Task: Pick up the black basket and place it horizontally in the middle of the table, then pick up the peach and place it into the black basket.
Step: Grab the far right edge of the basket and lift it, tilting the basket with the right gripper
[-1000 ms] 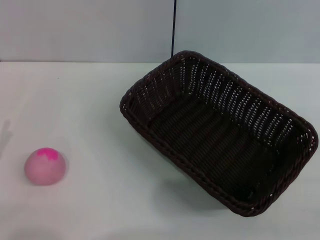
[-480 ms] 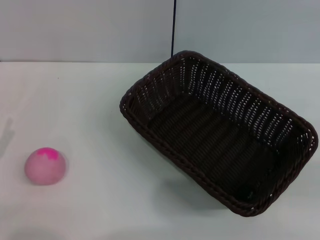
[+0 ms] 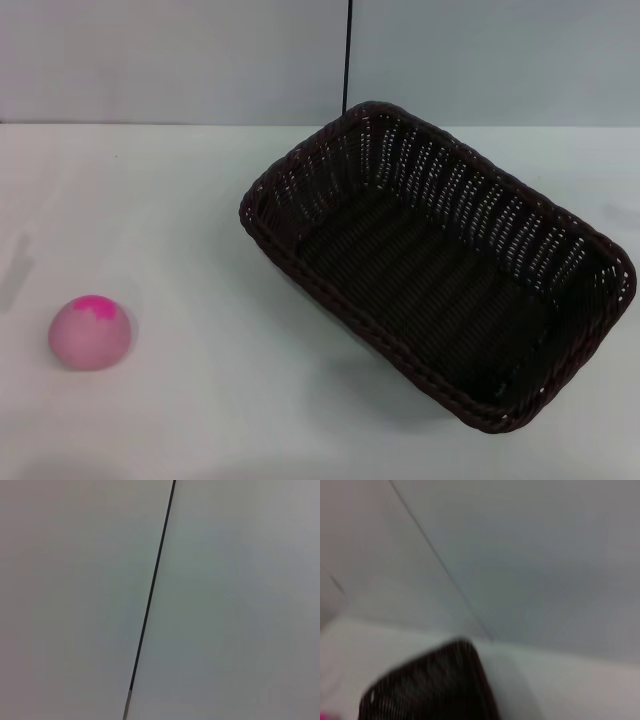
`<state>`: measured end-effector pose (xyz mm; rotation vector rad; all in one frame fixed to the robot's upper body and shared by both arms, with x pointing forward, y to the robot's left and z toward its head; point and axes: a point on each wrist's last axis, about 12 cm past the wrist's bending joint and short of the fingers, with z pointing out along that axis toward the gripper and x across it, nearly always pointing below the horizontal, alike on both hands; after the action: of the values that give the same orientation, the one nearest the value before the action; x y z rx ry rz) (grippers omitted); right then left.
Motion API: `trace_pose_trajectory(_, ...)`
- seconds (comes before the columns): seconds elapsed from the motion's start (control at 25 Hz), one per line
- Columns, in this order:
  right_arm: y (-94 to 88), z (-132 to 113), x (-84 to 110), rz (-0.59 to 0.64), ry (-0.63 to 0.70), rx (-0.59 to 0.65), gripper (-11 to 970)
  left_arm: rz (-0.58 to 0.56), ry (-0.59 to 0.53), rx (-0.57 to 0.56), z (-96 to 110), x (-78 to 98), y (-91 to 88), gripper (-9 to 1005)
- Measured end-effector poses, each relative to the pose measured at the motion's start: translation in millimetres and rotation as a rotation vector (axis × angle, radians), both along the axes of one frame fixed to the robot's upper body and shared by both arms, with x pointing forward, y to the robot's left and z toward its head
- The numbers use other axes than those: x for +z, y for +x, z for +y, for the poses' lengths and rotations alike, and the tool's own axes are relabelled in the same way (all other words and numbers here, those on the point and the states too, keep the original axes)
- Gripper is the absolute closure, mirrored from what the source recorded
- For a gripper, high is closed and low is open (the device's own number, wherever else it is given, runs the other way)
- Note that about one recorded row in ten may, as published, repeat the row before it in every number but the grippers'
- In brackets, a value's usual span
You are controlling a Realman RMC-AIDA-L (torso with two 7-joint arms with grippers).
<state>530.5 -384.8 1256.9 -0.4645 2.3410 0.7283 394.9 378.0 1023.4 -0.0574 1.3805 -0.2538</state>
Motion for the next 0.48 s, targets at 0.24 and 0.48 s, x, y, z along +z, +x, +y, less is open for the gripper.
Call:
trace_pose_trajectory(0.24, 50.7, 58, -13.4, 0.191, -0.183, 0.076, 176, 0.013, -0.008, 0.014, 0, -3.0, -8.2, 137)
trace_pose_trajectory(0.48, 70.7, 100, -40.3, 0.183, -0.222, 0.142, 177, 0.018, -0.01, 0.017, 0, -4.1, -12.1, 136)
